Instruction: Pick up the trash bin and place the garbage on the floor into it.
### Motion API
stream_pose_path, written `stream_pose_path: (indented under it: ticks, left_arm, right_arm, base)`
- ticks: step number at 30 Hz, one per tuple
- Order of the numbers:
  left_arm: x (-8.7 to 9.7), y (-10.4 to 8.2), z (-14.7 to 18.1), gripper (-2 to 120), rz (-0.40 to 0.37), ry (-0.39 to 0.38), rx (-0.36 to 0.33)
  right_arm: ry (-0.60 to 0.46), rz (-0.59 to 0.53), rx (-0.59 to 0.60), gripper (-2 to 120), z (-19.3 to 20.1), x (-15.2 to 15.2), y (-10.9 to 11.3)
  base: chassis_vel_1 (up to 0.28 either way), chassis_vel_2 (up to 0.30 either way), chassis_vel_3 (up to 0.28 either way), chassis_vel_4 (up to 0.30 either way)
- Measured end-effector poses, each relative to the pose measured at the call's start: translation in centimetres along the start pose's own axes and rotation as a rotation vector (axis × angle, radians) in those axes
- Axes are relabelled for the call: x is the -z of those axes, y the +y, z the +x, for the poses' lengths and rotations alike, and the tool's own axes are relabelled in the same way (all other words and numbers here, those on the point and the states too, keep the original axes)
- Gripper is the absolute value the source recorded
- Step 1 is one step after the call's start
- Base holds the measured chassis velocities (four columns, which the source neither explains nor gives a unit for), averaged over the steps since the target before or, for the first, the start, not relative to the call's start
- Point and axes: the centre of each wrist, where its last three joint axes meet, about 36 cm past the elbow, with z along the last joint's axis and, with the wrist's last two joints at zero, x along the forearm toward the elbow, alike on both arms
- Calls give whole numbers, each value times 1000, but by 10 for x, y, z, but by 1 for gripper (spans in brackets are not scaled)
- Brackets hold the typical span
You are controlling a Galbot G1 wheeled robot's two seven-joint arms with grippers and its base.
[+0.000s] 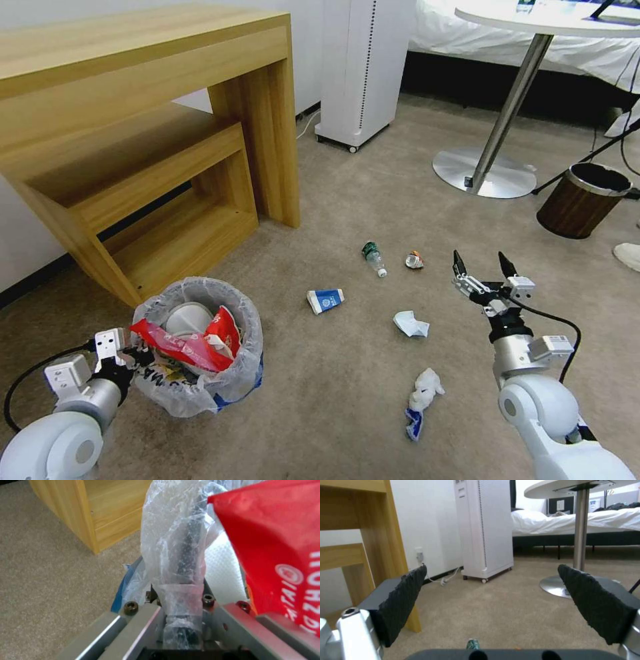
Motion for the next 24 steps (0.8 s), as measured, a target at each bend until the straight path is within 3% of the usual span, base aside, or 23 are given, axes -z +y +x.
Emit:
stream_pose_path:
  ticks: [8,11,12,15,16,19,23,24]
  left_arm:
    - [-1,-1,0,1,2,1,-2]
    - [-2,-3,0,1,2,1,-3]
    - [-2,-3,0,1,2,1,-3]
    - [-2,-4,1,1,2,-1,-2]
    - [-2,-4,1,1,2,-1,-2]
    - [-3,-5,1,1,4,-2,-2]
    - [-3,-5,1,1,6,-4,0]
    - [-4,-5,1,1,8,-4,1]
  right_arm:
    - [17,5,-10,100,1,0,-2]
    - [173,-33,-97,100,5,3,2]
    - [173,-33,-97,100,5,3,2]
    - [460,-139,-212,100,10,4,8]
    - [460,-139,-212,100,10,4,8]
    - [671,-194,-280,100,13,-1,15]
    - [759,-204,-300,100,14,-5,18]
    - [832,-211,-317,100,15,-9,22]
  base:
    - [-38,35,45,-41]
    - [-31,39,41,-30]
    - [0,0,0,0]
    - [0,0,0,0]
    - [0,0,0,0]
    - [0,0,0,0]
    - [0,0,0,0]
    - [0,0,0,0]
